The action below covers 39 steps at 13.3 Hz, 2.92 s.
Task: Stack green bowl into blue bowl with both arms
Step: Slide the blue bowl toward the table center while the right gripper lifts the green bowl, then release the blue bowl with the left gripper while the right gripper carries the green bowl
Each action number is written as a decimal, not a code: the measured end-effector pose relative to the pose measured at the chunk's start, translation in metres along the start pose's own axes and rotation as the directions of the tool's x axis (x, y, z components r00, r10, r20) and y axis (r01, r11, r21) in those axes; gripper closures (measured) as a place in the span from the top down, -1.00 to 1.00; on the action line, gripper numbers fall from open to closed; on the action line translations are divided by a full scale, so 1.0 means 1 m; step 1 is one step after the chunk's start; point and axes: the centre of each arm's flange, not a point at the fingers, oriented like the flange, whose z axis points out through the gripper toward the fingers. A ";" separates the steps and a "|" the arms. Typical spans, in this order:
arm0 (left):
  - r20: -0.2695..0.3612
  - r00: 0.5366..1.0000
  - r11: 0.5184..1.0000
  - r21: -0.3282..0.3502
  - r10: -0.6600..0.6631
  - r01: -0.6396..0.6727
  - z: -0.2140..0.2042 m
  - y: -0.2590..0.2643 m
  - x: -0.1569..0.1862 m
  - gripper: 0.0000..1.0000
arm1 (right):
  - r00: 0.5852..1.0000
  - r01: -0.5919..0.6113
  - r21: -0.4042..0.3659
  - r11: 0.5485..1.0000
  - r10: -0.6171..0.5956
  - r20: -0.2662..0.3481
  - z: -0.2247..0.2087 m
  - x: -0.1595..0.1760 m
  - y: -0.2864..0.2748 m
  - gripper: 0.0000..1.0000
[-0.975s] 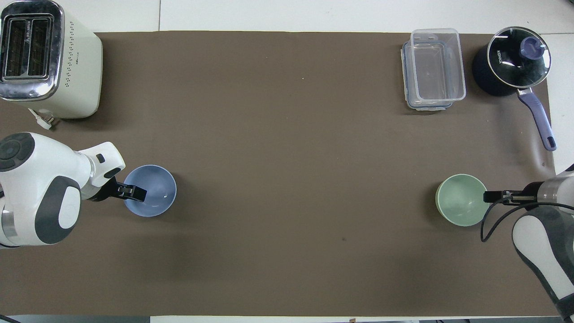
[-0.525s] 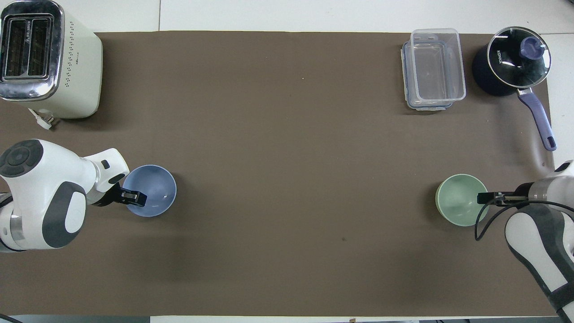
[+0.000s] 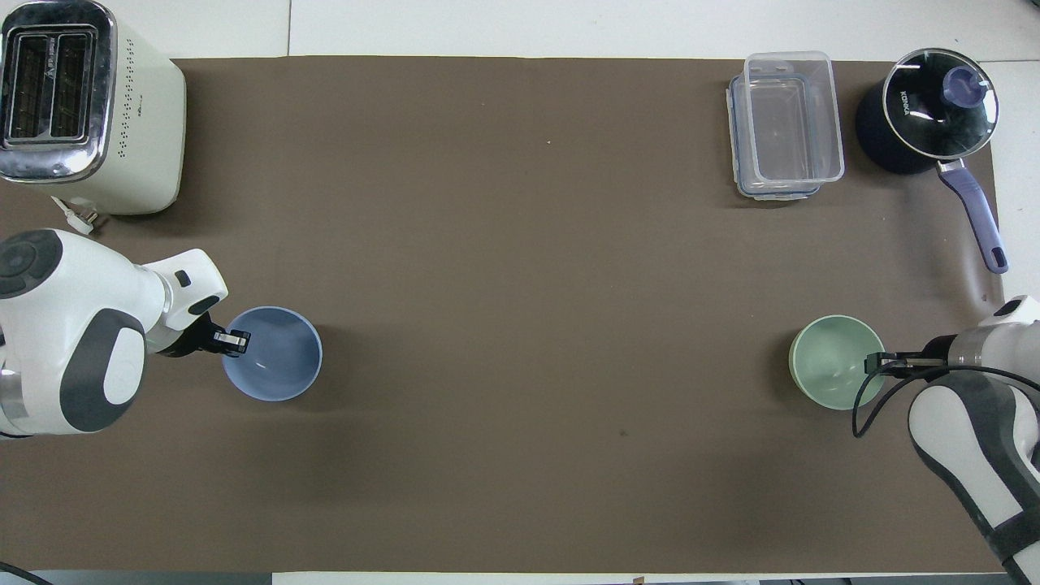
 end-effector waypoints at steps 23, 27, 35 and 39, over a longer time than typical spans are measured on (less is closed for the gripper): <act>0.156 0.982 0.981 -0.141 -0.110 0.132 0.057 0.277 0.043 -0.64 | 0.995 0.097 0.028 0.995 -0.097 -0.010 -0.222 0.051 -0.105 -0.92; 0.153 0.983 0.979 -0.157 -0.106 0.130 0.019 0.273 0.038 0.34 | 0.998 0.059 0.008 0.998 -0.059 -0.013 -0.231 0.051 -0.189 -0.92; -0.049 0.980 0.975 -0.122 -0.195 0.188 -0.136 0.021 0.021 1.00 | 1.000 0.019 0.046 0.999 -0.018 -0.025 -0.195 0.021 -0.359 -0.92; -0.074 0.983 0.985 -0.017 -0.170 0.169 -0.200 -0.003 0.010 1.00 | 0.998 0.055 0.086 0.995 -0.055 -0.010 -0.142 0.017 -0.425 -0.92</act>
